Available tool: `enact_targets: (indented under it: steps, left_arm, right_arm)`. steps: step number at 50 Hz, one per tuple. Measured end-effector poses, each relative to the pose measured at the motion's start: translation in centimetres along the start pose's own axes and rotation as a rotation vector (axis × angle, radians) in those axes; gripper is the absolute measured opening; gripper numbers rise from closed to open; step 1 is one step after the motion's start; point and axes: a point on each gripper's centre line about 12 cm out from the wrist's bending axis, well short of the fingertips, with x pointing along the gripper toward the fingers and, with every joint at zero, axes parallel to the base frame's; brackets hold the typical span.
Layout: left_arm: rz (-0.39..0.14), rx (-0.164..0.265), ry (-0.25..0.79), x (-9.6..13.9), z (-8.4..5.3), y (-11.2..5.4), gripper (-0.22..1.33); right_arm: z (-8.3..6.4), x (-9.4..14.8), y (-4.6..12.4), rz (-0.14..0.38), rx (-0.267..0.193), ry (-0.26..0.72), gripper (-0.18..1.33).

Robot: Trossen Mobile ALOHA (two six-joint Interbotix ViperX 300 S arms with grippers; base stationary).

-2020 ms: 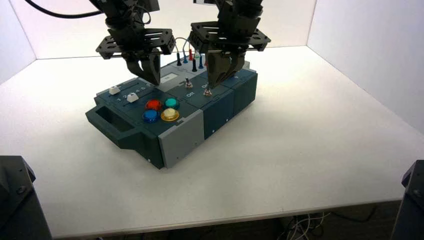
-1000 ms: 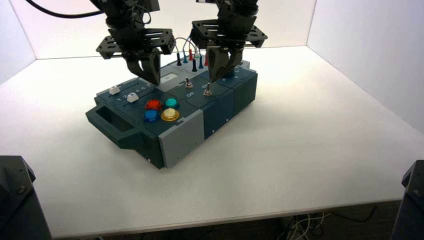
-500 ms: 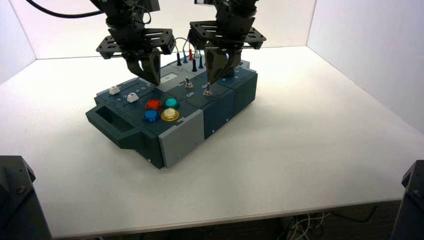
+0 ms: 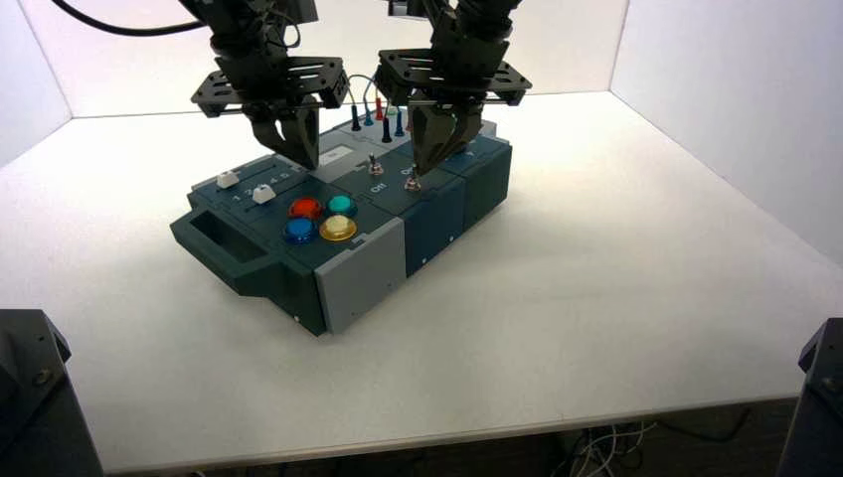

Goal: Flip the bottom switch on with the right gripper.

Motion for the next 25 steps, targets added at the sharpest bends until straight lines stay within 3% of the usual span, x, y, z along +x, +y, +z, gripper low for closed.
enact_targets:
  steps: [14, 25]
  left_arm:
    - [-0.001, 0.002, 0.008, 0.1, 0.1, 0.0, -0.16]
    - [0.0, -0.002, 0.018, 0.1, 0.2, 0.1, -0.16]
  right_arm:
    - [0.0, 0.0, 0.1, 0.001, 0.001, 0.002, -0.14]
    - [0.4, -0.2, 1.5, 0.018, -0.024, -0.01, -0.15]
